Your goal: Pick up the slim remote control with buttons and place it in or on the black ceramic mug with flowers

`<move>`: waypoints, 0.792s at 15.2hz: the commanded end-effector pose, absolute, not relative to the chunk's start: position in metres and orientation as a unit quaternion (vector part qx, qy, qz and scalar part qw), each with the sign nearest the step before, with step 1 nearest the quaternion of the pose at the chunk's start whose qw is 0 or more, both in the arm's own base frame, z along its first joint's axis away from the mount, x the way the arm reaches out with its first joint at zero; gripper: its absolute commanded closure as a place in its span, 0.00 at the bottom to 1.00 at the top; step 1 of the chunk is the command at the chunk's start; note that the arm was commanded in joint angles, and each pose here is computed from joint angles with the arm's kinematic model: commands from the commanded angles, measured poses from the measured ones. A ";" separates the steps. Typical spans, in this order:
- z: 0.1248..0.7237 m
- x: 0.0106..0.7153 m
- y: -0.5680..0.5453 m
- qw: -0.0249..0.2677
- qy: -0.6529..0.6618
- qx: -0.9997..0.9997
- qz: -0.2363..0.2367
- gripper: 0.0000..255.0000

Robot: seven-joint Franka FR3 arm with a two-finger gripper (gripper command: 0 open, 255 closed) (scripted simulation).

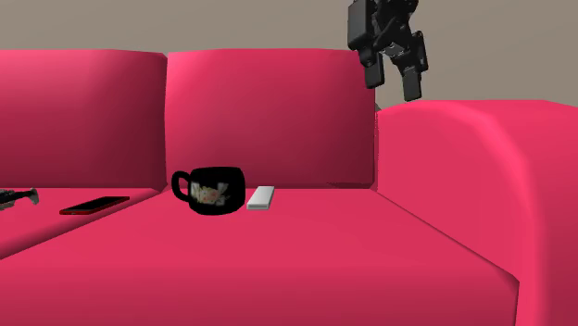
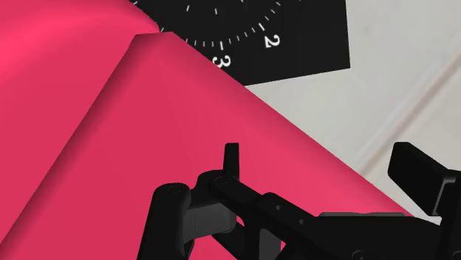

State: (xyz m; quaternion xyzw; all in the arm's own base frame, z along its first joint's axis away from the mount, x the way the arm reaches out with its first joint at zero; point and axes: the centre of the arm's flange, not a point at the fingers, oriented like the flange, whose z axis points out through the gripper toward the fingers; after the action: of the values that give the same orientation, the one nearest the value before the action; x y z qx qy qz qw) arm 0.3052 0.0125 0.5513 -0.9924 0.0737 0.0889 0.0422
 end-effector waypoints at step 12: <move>0.488 0.425 0.008 0.025 0.146 -0.987 0.060 0.00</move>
State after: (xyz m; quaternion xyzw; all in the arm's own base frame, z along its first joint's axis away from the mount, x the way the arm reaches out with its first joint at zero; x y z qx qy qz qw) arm 0.4131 0.0106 0.4923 -0.9878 0.1394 0.0635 0.0268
